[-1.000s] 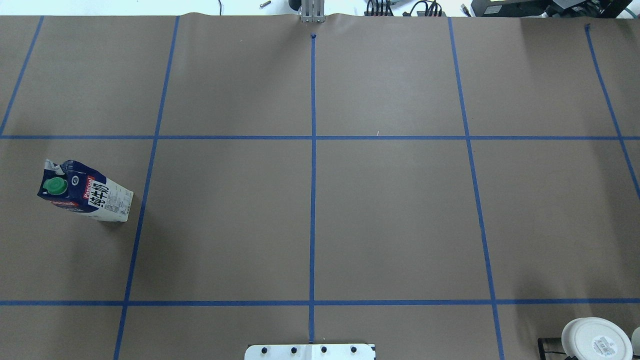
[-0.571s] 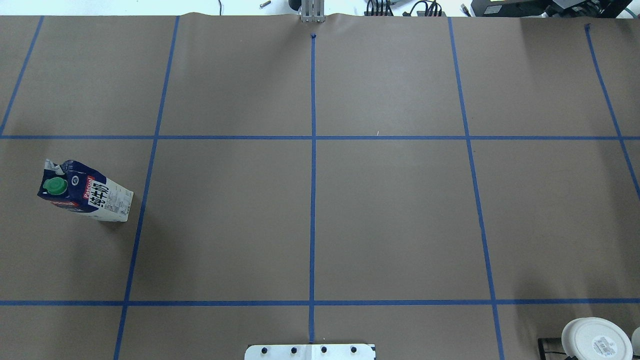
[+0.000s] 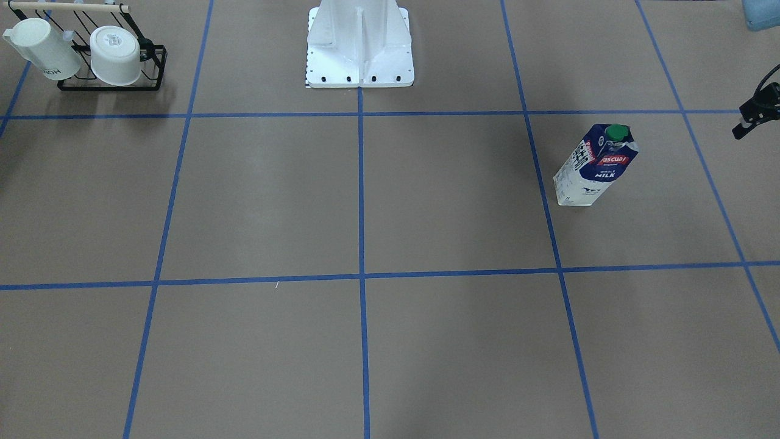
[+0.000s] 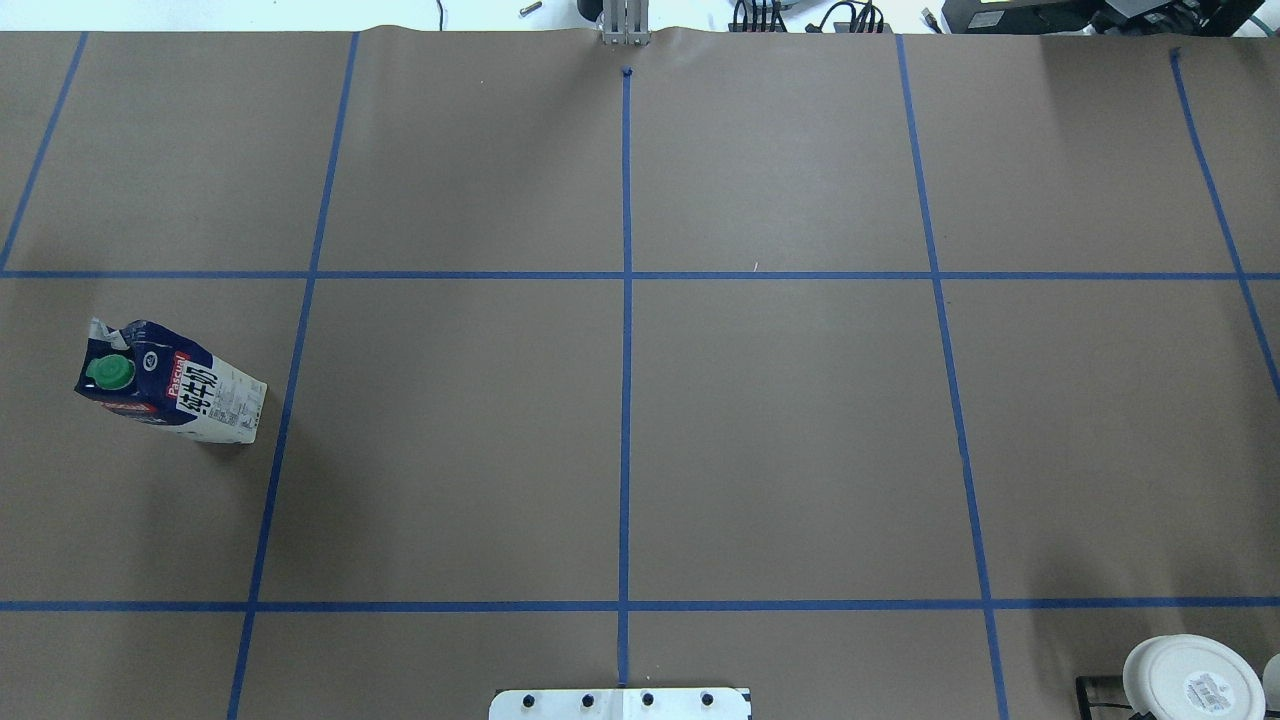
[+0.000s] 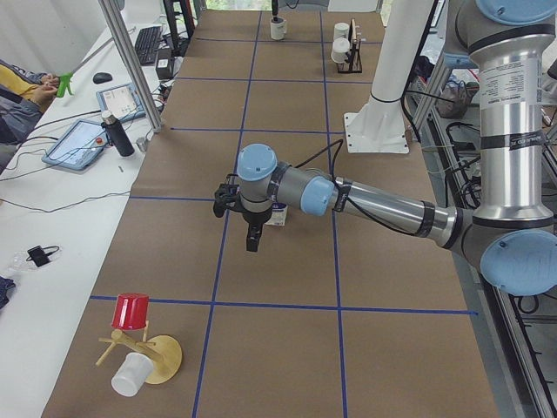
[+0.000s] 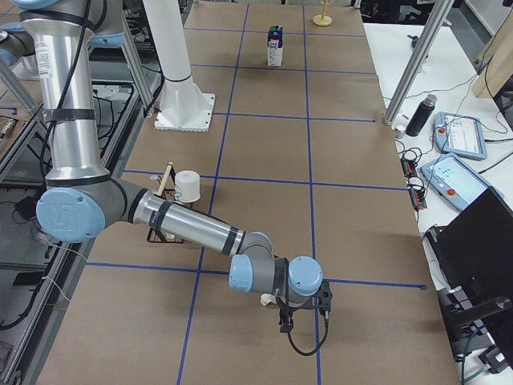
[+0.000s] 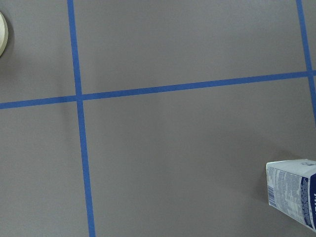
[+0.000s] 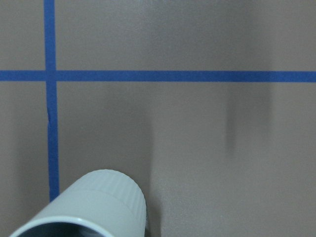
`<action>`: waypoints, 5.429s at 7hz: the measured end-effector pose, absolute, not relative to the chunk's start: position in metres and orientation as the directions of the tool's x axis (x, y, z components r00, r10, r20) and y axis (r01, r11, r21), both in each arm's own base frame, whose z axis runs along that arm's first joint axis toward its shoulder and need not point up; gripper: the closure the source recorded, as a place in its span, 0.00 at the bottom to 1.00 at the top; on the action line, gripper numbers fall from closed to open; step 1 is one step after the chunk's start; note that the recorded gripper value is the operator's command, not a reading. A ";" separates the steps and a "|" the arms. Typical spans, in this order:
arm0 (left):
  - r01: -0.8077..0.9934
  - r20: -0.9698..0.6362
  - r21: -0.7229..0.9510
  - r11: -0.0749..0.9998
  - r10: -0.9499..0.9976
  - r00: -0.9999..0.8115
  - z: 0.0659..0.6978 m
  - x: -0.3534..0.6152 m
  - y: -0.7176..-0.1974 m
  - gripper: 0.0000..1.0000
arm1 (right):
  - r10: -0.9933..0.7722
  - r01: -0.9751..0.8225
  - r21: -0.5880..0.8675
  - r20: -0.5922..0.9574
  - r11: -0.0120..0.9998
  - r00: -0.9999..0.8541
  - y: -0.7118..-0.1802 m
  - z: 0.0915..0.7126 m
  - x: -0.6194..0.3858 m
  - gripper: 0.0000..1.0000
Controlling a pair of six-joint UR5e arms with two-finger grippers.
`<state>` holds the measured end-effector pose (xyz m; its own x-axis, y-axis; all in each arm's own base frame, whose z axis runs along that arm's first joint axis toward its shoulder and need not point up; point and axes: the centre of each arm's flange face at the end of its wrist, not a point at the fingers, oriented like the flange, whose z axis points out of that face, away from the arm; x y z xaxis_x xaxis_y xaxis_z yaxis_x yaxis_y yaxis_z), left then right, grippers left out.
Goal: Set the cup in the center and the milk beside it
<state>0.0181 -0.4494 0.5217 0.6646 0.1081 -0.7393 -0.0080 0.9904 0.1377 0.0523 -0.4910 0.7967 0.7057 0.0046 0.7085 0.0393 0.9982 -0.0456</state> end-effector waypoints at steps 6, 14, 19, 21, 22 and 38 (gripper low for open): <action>-0.003 -0.740 0.142 0.990 0.108 0.664 0.518 0.015 -0.447 0.02 | -0.104 0.126 0.023 0.723 0.992 0.683 -0.493 0.780 0.003 1.00; -0.002 -0.735 0.157 0.988 0.118 0.668 0.510 0.015 -0.441 0.02 | -0.068 0.017 0.083 0.662 0.996 0.746 -0.563 0.306 -0.308 1.00; 0.002 -0.735 0.158 0.987 0.116 0.668 0.509 0.013 -0.439 0.02 | 0.065 -0.063 -0.029 0.697 0.998 0.714 -0.586 0.200 -0.514 1.00; 0.003 -0.735 0.157 0.988 0.115 0.668 0.509 0.013 -0.439 0.02 | 0.093 -0.090 -0.043 0.717 0.995 0.690 -0.594 0.190 -0.557 1.00; 0.004 -0.735 0.157 0.988 0.115 0.668 0.509 0.013 -0.438 0.02 | 0.097 -0.095 -0.044 0.724 0.994 0.683 -0.598 0.189 -0.568 0.21; 0.072 -0.713 0.051 0.996 -0.014 0.701 0.392 0.207 -0.405 0.02 | 0.166 -0.187 -0.065 0.787 0.980 0.594 -0.467 0.318 -0.280 0.00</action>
